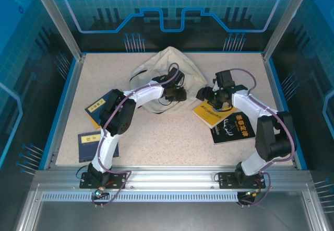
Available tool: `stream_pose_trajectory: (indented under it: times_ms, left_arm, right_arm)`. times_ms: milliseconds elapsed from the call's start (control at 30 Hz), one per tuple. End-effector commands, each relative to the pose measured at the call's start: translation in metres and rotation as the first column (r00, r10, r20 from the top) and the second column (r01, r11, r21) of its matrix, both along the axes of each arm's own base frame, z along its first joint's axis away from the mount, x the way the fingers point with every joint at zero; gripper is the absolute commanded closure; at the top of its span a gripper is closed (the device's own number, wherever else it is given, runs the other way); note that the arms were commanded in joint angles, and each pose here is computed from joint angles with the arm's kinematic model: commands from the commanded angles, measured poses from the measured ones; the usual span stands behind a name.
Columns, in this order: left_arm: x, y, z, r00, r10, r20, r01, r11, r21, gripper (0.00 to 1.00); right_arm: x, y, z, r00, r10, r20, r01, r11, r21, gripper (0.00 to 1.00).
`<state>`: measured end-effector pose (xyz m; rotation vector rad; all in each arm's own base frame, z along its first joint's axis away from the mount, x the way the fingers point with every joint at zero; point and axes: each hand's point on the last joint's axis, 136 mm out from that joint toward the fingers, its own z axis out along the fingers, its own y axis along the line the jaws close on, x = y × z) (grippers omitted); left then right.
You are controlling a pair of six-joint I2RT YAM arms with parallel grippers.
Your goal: Pack books, pencil case, and school supplies into a backpack
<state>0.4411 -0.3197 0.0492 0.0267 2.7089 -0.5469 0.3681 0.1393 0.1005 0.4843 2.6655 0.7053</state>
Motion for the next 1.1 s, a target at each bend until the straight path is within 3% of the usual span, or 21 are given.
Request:
stream_pose_trajectory:
  times_ms: [0, 233, 533, 667, 833, 1067]
  left_arm:
    - [0.003, 0.001, -0.012, 1.000, -0.016, 0.006, 0.016, 0.999, 0.040, 0.69]
    - [0.007, 0.001, 0.005, 0.998, -0.033, 0.046, 0.031, 0.999, 0.040, 1.00]
    - [-0.018, 0.005, 0.058, 0.988, -0.084, 0.131, 0.092, 0.994, -0.055, 1.00]
    - [-0.032, 0.009, 0.061, 0.986, -0.097, 0.137, 0.109, 0.991, -0.081, 1.00]
    - [-0.035, 0.012, 0.060, 0.985, -0.099, 0.139, 0.110, 0.991, -0.074, 1.00]
    - [-0.034, 0.012, 0.063, 0.984, -0.096, 0.150, 0.108, 0.991, -0.076, 1.00]
  right_arm:
    - [0.000, 0.006, -0.005, 1.000, 0.017, -0.020, -0.017, 1.000, 0.005, 0.36]
    - [0.006, 0.020, -0.009, 0.999, 0.019, -0.030, -0.017, 0.999, 0.035, 0.42]
    - [0.016, 0.039, -0.002, 0.999, -0.030, -0.019, 0.032, 0.993, 0.114, 0.43]
    - [0.018, 0.055, -0.002, 0.998, -0.025, -0.052, 0.034, 0.983, 0.180, 0.43]
    - [0.025, 0.065, -0.014, 0.995, -0.017, -0.099, 0.031, 0.988, 0.149, 0.35]
    - [0.038, 0.066, -0.038, 0.982, -0.084, -0.167, 0.106, 0.986, 0.128, 0.36]
